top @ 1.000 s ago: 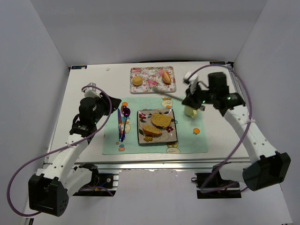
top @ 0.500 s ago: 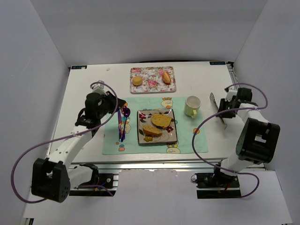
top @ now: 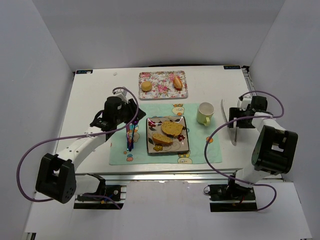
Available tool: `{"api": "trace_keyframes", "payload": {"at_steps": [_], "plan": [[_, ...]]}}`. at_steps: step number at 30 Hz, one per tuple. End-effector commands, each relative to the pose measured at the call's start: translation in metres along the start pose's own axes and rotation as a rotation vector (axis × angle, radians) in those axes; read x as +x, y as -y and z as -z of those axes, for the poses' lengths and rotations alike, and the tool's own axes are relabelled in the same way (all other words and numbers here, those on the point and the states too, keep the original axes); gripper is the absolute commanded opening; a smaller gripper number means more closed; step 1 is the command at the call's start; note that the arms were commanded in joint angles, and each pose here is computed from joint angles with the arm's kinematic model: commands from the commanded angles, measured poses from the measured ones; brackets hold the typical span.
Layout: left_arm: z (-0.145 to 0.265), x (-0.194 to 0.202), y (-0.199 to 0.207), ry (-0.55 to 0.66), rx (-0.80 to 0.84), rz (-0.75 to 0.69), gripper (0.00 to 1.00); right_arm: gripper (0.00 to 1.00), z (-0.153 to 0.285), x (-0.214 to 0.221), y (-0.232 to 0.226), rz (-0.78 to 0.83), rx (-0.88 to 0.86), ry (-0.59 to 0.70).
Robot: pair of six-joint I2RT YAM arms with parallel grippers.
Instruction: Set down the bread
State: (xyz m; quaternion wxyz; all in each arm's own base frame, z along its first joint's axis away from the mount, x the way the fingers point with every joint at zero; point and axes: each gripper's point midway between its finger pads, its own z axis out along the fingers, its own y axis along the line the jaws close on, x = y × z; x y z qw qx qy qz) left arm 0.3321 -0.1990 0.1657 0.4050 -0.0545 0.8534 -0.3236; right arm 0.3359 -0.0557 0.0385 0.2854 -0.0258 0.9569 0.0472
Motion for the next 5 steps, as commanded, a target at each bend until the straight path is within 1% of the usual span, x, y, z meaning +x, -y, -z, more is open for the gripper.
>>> {"api": "trace_keyframes", "payload": {"at_steps": [1,3,5], "plan": [[0.007,-0.018,0.009,0.046,0.004,-0.034,0.53,0.89,0.038,-0.064,0.019,0.115,0.095,0.151],[0.008,-0.020,0.010,0.054,0.004,-0.035,0.53,0.90,0.061,-0.096,0.015,0.154,0.101,0.250],[0.010,-0.024,0.011,0.070,0.002,-0.037,0.53,0.90,0.095,-0.139,-0.008,0.236,0.058,0.391]]}}
